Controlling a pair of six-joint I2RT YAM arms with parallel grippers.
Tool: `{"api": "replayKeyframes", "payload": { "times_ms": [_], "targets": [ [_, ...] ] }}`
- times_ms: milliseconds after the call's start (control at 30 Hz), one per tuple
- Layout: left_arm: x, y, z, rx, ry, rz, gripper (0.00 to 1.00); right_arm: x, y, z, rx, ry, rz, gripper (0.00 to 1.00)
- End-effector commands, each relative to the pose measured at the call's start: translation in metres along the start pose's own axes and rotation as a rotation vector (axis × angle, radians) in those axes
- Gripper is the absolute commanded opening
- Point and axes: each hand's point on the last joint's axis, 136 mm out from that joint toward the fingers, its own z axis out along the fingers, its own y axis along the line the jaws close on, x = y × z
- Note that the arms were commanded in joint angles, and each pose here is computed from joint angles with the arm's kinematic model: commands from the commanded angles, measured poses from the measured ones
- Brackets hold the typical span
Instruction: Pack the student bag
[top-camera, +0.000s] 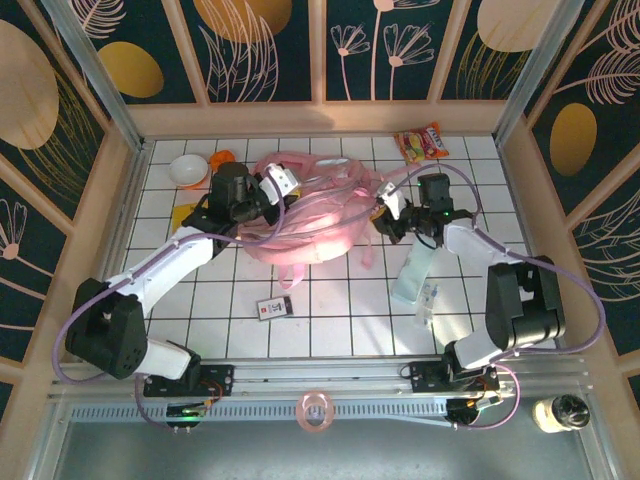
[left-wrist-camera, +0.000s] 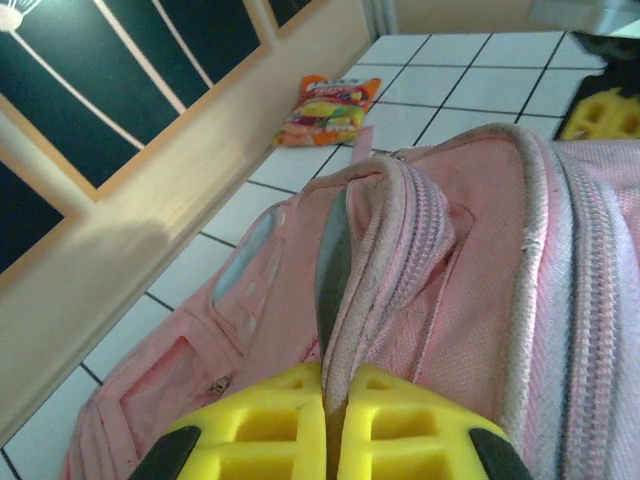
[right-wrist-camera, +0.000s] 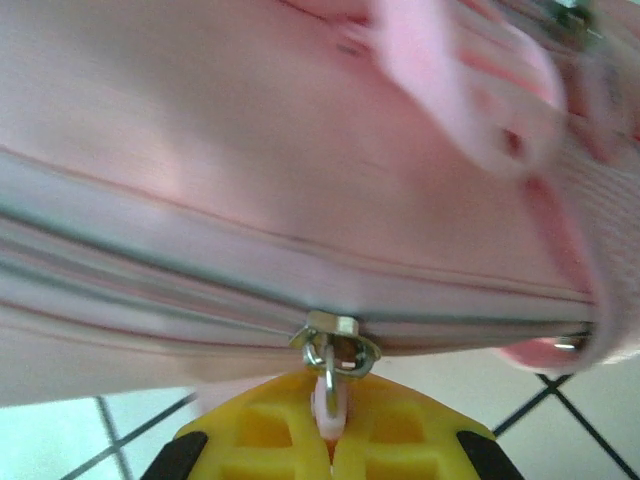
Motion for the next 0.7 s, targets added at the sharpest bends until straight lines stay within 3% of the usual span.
{"api": "replayKeyframes", "payload": {
  "times_ms": [0,400,667],
  "targets": [
    [-0.014,0.041,0.004,-0.229,0.001,-0.022,0.00,-0.010,0.026,-0.008,-0.031,0.015,0.023,0.00],
    [-0.013,0.035,0.030,-0.319,-0.004,-0.138,0.00,-0.029,0.072,-0.019,-0.088,0.029,0.068,0.00],
    [-0.017,0.030,0.040,-0.310,-0.036,-0.215,0.00,-0.038,0.099,-0.015,-0.161,0.019,0.149,0.00]
  ]
}}
